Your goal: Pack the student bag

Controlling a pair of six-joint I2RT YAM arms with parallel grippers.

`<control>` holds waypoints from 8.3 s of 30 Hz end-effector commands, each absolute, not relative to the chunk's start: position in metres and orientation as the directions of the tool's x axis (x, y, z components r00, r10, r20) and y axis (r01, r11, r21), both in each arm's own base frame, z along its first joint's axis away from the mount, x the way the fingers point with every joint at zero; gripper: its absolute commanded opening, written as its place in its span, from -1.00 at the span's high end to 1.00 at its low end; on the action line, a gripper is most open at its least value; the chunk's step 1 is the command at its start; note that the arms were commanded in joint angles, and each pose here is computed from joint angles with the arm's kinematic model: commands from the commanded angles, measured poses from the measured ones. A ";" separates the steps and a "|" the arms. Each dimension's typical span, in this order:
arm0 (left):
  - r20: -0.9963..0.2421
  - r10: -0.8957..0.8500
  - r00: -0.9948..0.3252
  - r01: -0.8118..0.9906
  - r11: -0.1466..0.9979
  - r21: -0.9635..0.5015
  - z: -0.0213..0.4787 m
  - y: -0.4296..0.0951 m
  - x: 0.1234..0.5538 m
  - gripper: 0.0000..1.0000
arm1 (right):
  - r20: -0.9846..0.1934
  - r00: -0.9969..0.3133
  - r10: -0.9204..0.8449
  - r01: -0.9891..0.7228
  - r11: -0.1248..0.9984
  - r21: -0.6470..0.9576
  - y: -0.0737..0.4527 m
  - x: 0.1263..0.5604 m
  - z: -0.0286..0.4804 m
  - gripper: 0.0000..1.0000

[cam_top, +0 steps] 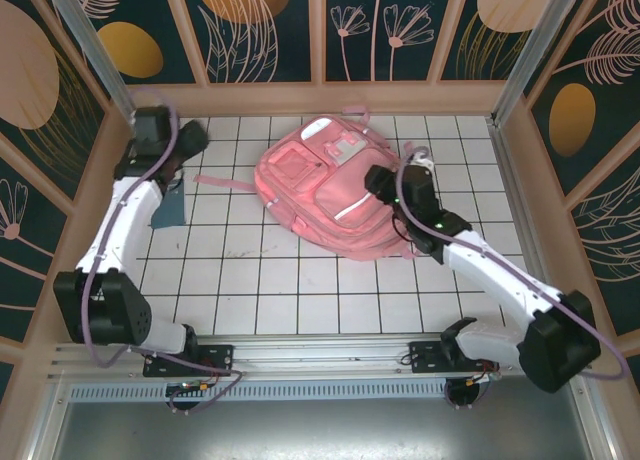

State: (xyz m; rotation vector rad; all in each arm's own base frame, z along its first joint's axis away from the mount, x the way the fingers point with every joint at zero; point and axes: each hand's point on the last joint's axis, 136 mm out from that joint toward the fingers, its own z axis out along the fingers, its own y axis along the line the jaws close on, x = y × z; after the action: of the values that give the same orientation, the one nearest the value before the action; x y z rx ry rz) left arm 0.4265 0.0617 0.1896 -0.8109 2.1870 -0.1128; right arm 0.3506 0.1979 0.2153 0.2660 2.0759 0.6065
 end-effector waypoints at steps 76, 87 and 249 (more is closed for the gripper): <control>-0.447 -0.570 -0.689 -0.348 0.801 -0.487 0.052 0.063 0.520 -0.63 | -0.183 -0.972 0.147 -0.036 0.676 0.736 0.549 0.369 0.059 -0.42; -0.351 -0.641 -0.682 -0.396 0.728 -0.561 0.033 0.045 0.489 -0.67 | -0.192 -0.967 0.170 0.002 0.754 0.657 0.539 0.376 0.022 -0.42; -0.600 0.543 -0.588 0.567 0.805 0.173 0.165 -0.417 0.354 -0.74 | -0.658 -0.336 0.674 0.157 0.729 0.666 0.032 0.295 0.280 1.00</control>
State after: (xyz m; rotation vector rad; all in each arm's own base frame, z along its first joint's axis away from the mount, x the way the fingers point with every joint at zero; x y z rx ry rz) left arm 0.3506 -0.4197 0.1643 0.7929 2.3404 -0.1214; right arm 0.2984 0.0306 0.2724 0.6929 1.8940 0.6052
